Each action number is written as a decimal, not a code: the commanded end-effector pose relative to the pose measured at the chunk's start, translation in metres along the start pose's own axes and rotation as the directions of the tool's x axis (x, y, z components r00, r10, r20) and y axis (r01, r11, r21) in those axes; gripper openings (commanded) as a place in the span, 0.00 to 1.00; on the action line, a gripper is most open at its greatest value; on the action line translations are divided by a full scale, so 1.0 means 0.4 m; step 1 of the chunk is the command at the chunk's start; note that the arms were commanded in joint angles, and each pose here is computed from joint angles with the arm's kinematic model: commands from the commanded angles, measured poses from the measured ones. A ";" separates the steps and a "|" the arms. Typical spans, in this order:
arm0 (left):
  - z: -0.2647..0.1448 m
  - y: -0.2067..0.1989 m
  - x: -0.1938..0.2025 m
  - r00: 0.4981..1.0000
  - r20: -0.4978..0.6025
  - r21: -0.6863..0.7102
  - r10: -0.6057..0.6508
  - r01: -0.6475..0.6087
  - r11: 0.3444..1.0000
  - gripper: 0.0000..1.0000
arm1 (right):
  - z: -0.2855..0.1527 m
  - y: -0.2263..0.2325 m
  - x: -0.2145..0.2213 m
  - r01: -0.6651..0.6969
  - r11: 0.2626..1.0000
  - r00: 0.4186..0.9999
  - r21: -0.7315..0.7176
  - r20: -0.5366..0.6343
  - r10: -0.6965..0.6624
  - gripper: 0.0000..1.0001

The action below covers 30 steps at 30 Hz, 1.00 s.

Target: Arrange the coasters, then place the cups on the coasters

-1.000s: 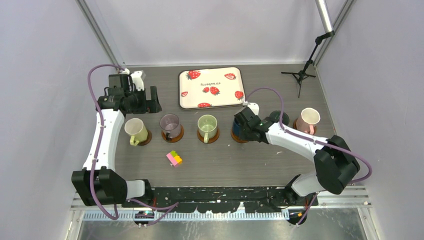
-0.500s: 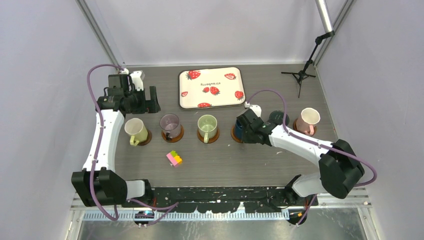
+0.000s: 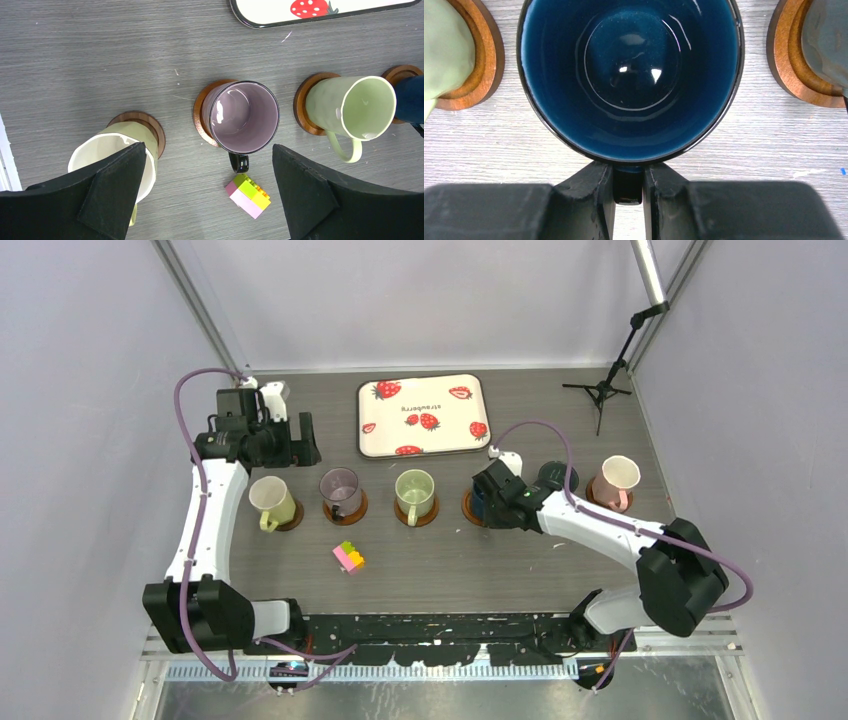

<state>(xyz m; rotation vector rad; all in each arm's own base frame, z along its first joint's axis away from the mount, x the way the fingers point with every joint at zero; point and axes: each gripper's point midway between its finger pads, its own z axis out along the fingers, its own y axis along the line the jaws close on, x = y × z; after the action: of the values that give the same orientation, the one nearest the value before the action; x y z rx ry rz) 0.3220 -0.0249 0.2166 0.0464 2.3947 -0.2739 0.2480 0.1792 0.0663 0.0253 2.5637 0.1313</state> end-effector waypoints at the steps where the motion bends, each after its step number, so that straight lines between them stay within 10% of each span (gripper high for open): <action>1: -0.022 -0.011 -0.036 0.997 0.068 0.005 0.022 -0.022 1.000 1.00 | 0.008 0.002 -0.009 0.007 1.000 1.000 0.014 0.013 -0.007 0.29; 30: -0.023 -0.005 -0.028 0.997 0.062 -0.005 0.035 -0.035 0.999 1.00 | 0.004 0.051 -0.011 0.010 0.998 1.000 -0.066 -0.020 -0.012 0.42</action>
<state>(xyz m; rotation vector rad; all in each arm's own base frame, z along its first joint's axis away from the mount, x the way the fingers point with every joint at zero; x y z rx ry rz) 0.3215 -0.0246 0.2180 0.0480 2.3899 -0.2712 0.2408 0.1848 0.0515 -0.0011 2.6294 0.1440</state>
